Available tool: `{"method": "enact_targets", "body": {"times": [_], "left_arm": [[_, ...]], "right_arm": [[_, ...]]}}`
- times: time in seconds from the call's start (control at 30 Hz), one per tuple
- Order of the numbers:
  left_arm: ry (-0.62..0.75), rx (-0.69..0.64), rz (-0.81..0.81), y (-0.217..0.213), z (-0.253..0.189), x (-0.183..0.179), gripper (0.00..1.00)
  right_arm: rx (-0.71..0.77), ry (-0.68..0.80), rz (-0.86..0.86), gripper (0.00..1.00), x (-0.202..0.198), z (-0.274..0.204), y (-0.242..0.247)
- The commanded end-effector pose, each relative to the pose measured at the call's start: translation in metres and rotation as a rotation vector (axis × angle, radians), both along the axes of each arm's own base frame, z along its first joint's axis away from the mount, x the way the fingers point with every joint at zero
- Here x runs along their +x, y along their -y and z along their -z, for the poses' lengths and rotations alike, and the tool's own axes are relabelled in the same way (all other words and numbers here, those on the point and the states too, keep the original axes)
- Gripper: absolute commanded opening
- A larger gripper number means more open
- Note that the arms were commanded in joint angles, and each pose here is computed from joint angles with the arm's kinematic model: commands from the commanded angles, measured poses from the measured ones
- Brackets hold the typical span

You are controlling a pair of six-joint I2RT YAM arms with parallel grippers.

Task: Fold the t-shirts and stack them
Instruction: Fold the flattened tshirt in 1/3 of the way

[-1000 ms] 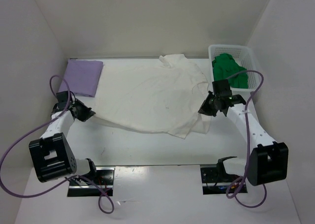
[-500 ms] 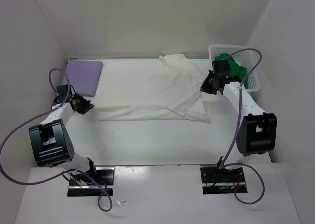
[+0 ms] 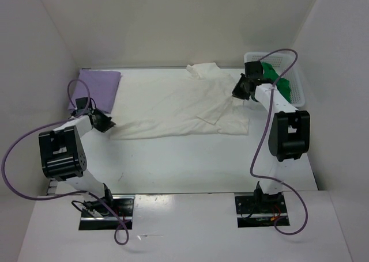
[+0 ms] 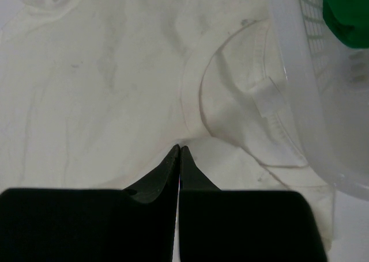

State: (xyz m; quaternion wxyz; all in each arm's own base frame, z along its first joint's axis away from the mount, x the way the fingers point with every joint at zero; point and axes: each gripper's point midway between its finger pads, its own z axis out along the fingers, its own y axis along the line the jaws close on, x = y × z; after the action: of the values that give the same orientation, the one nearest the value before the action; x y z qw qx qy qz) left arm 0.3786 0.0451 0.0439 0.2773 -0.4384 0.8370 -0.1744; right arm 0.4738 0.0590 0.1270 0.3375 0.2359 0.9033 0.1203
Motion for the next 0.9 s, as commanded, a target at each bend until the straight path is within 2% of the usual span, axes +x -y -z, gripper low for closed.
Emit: {"method": "enact_targets", "body": {"times": [0.0,0.07,0.1,0.13,0.17,0.2,0.27,0.33,0.37,0.47,0.53,0.57,0.63,0.67,0.73,0.77,0.87], "left_arm": [[0.069,0.038,-0.016,-0.008,-0.015,0.024,0.02],[0.059,0.035,-0.016,-0.008,-0.011,0.023,0.1],[0.065,0.045,-0.022,-0.009,-0.014,0.024,0.18],[0.079,0.048,-0.022,-0.009,-0.022,0.023,0.37],[0.086,0.05,-0.022,-0.008,-0.025,0.02,0.46],[0.099,0.073,-0.022,-0.01,-0.03,0.018,0.54],[0.163,0.114,-0.019,-0.012,-0.059,0.013,0.65],[0.195,0.167,-0.014,-0.014,-0.081,0.001,0.67],[0.2,0.175,-0.007,-0.013,-0.085,-0.005,0.67],[0.216,0.159,0.011,-0.003,-0.09,-0.022,0.65],[0.175,0.109,0.033,0.008,-0.075,-0.035,0.6],[0.135,0.087,0.041,0.013,-0.058,-0.046,0.57],[0.095,0.069,0.035,0.017,-0.042,-0.056,0.51],[0.073,0.056,0.029,0.019,-0.032,-0.063,0.44],[0.065,0.036,0.009,0.017,-0.026,-0.067,0.39],[0.058,0.019,0.0,0.017,-0.023,-0.07,0.39],[0.036,0.006,-0.018,0.014,-0.015,-0.072,0.4]], "right_arm": [[-0.033,0.137,0.023,0.0,0.042,-0.027,0.01],[-0.016,0.141,0.039,0.0,0.05,-0.021,0.009],[-0.015,0.153,0.039,0.0,0.056,-0.025,0.008],[-0.005,0.139,0.028,0.03,0.059,-0.017,0.005],[0.005,0.138,0.037,0.06,0.059,-0.018,0.005],[0.012,0.149,0.044,0.09,0.061,-0.02,0.004],[0.02,0.157,0.036,0.21,0.06,-0.024,0.003],[0.031,0.179,0.026,0.34,0.058,-0.034,0.0],[0.043,0.204,0.015,0.37,0.054,-0.051,-0.002],[0.037,0.225,0.009,0.46,0.039,-0.068,-0.001],[0.039,0.271,-0.005,0.47,0.022,-0.092,-0.001],[0.037,0.23,-0.004,0.27,0.006,-0.076,0.0],[0.058,0.251,0.0,0.08,-0.021,-0.087,0.0],[0.064,0.206,0.01,0.01,-0.039,-0.062,0.0],[0.102,0.209,0.012,0.01,-0.063,-0.063,-0.003],[0.104,0.154,0.007,0.01,-0.08,-0.039,-0.004],[0.136,0.085,0.061,0.01,-0.109,-0.01,0.005]]}}
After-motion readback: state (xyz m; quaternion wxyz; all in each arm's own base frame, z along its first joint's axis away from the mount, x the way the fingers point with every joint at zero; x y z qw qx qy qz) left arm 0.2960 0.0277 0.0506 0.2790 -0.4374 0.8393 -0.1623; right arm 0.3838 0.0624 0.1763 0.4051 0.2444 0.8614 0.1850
